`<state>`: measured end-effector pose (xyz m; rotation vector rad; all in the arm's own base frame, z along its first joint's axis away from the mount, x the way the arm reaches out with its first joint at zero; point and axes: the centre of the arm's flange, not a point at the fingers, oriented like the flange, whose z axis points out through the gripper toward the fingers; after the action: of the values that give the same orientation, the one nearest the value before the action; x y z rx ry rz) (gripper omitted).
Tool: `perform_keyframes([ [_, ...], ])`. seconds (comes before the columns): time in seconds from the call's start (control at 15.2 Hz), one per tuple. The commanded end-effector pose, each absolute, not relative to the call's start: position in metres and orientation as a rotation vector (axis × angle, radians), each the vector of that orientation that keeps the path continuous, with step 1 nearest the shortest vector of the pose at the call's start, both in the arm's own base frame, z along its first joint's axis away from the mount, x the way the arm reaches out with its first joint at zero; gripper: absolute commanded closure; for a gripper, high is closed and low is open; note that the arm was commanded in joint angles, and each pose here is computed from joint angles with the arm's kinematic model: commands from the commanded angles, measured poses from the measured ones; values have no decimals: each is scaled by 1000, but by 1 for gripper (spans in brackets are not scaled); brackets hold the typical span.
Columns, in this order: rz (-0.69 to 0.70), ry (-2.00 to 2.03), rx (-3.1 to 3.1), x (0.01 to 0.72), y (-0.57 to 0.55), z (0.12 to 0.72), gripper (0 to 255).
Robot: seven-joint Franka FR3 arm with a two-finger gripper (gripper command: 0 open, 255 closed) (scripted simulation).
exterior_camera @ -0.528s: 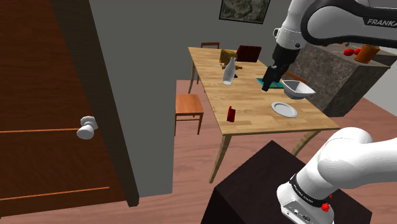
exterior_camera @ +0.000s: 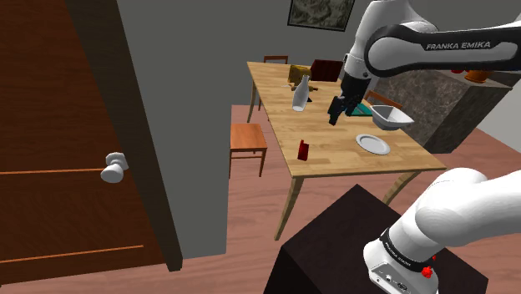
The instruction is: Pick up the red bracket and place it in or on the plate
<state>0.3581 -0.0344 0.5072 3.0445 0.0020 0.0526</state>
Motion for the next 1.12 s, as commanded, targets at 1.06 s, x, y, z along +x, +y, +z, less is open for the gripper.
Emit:
perform_keyframes([
  [1.06, 60, -370, 3065, 491, -140, 337, 0],
])
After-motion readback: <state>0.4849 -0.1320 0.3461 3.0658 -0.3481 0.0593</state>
